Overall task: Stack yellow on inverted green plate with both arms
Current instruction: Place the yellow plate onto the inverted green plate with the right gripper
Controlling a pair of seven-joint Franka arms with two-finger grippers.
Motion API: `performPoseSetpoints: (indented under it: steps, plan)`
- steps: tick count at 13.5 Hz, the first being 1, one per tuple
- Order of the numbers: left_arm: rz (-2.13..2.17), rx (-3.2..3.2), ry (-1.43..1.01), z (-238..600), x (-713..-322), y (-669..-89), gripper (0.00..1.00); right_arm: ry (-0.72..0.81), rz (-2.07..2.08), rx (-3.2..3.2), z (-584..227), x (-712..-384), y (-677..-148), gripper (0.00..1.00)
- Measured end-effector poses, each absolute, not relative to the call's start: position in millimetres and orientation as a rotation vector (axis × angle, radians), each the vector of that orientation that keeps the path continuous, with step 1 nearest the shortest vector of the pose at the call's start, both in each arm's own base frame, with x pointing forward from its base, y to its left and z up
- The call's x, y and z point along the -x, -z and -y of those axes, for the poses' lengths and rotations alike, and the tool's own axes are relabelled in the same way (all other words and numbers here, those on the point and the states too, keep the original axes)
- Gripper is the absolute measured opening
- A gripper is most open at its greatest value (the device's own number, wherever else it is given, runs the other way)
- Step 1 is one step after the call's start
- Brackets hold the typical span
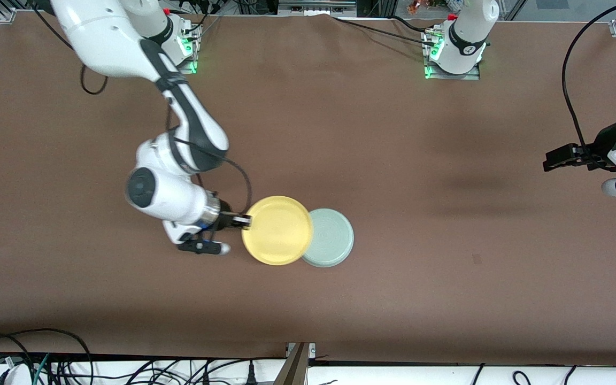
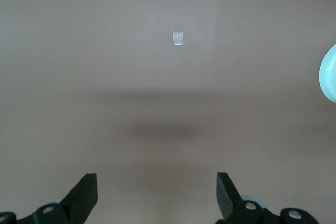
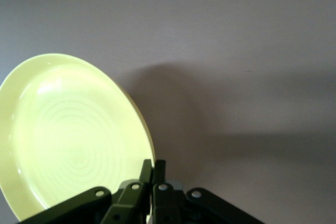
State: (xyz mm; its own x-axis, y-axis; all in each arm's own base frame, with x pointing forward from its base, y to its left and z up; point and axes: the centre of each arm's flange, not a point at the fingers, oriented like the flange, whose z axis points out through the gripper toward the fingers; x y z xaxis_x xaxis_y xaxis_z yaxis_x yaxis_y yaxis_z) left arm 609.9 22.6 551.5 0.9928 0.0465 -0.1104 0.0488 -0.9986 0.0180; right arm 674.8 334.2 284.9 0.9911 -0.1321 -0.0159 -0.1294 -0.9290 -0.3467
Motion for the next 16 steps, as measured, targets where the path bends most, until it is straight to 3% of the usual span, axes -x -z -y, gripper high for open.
performPoseSetpoints:
  steps: [4,14,16]
  plan:
    - [-0.078,-3.114,0.180,-24.2,-612.4,-547.6,1.00,0.113,-0.142,2.747,-390.6,-661.5,-240.8,0.02]
    - [-0.076,-3.113,0.187,-23.7,-614.3,-544.2,1.00,0.058,-0.111,2.769,-413.0,-642.3,-204.0,0.02]
    - [-0.072,-3.113,0.186,-22.3,-614.4,-544.6,1.00,0.056,-0.101,2.769,-418.0,-639.3,-203.5,0.19]
